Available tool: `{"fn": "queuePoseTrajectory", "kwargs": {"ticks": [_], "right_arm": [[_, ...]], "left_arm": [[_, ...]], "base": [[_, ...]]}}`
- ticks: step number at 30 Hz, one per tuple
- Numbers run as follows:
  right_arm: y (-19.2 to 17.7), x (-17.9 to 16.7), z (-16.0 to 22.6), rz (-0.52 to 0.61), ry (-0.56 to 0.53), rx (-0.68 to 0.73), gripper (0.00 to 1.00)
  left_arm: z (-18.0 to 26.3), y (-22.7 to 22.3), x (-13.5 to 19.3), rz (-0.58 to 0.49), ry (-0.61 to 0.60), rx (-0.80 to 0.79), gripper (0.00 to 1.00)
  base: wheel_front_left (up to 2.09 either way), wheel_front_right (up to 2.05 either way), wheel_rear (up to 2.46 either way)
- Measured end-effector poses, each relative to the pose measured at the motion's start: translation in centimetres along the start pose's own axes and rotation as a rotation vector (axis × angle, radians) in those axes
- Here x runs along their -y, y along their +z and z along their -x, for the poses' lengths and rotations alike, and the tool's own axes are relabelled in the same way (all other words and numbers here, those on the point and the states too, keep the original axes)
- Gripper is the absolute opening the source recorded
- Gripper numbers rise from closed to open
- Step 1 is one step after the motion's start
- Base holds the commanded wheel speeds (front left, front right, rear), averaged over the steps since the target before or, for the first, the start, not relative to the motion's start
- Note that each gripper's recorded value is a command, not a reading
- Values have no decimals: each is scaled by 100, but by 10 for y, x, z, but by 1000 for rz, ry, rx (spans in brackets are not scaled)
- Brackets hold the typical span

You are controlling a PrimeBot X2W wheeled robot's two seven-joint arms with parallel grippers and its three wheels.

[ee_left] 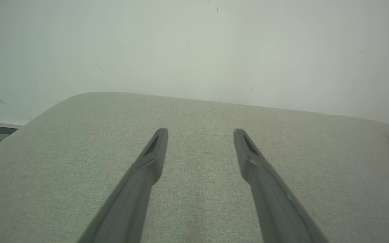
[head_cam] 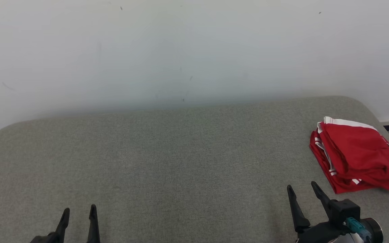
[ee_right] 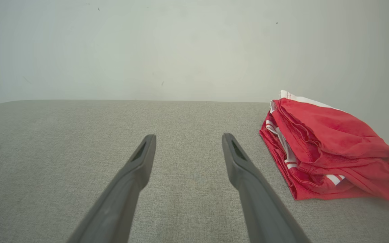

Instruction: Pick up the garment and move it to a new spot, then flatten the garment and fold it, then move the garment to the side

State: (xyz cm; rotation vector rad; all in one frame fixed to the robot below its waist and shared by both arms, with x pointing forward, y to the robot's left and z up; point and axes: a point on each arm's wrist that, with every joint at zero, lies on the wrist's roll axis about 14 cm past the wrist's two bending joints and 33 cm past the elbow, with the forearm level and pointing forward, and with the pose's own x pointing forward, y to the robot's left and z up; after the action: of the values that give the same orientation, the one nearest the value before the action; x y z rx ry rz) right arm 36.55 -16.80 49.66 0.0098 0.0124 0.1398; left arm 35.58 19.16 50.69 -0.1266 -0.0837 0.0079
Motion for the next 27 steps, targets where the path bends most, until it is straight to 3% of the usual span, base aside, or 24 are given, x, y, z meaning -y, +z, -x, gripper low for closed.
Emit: {"fn": "queuePoseTrajectory", "kwargs": {"ticks": [5,6,15,27], "right_arm": [[-1,0,0,-1,0,-3,100],[-1,0,0,-2,0,-2,0],[-51,0,24,-50,-22,-152,0],[-43,10,19,-288,-92,-126,0]], "left_arm": [[0,-1,0,1,-1,-2,100],[0,-1,0,1,-1,-2,0],[20,-42,-5,39,29,-141,0],[16,-42,-11,258,89,-157,0]], "base": [[0,0,0],[0,0,0],[0,0,0],[0,0,0]]}}
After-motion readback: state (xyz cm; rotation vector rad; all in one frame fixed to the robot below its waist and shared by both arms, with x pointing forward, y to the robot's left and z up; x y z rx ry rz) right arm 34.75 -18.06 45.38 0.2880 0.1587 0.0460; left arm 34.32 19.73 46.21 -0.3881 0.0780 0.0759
